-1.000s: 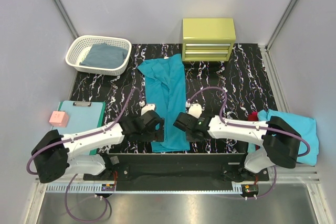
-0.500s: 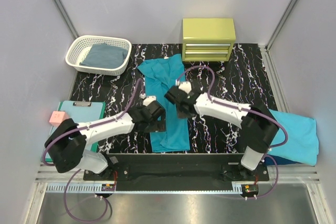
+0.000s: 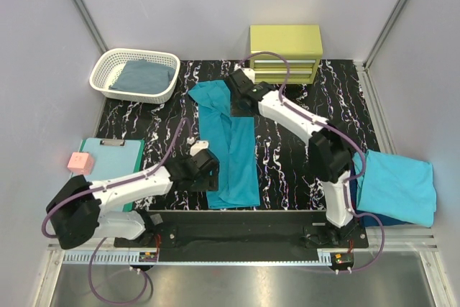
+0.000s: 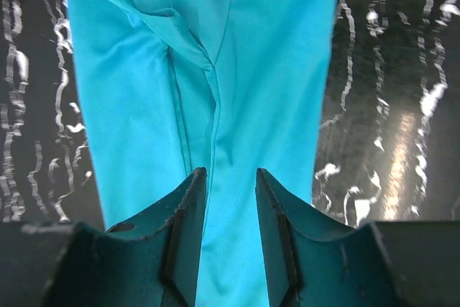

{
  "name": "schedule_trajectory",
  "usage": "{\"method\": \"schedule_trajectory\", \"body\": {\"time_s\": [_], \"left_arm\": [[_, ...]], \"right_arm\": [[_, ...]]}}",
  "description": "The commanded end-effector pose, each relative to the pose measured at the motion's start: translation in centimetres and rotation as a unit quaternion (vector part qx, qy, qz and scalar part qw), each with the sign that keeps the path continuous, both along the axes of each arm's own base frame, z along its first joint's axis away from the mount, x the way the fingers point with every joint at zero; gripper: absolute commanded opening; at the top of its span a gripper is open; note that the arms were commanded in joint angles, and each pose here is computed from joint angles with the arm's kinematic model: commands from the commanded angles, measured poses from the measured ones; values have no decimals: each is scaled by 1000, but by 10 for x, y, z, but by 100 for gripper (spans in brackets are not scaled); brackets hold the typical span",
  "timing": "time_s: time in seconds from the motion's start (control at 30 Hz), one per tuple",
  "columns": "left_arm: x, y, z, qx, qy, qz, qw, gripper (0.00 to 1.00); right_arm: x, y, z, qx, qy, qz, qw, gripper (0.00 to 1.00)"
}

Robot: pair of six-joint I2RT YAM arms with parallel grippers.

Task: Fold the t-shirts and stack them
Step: Fold the tshirt

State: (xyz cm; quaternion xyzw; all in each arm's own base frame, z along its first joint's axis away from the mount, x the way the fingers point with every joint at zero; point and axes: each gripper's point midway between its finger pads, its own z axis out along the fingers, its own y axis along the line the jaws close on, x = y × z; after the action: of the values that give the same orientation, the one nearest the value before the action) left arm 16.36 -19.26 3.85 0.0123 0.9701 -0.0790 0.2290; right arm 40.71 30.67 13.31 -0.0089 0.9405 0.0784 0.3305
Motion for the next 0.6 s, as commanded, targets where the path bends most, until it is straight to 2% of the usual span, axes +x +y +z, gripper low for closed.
{"method": "schedule_trajectory", "body": {"time_s": [0.0,0.13,0.3,0.57], "left_arm": [[8,15,16,9,-41,27,999,72],[19,23,23,11,-49,43,998,71],[37,23,38,2,-59,53,997,71],[42,20,39,3,-50,47,998,72]], "right_arm": [[8,8,-11,-27,16,40,999,41],[22,6,-38,-40,43,32,998,41],[36,9,-44,-43,40,34,998,41],[49,8,-66,-44,56,31,997,39]]}}
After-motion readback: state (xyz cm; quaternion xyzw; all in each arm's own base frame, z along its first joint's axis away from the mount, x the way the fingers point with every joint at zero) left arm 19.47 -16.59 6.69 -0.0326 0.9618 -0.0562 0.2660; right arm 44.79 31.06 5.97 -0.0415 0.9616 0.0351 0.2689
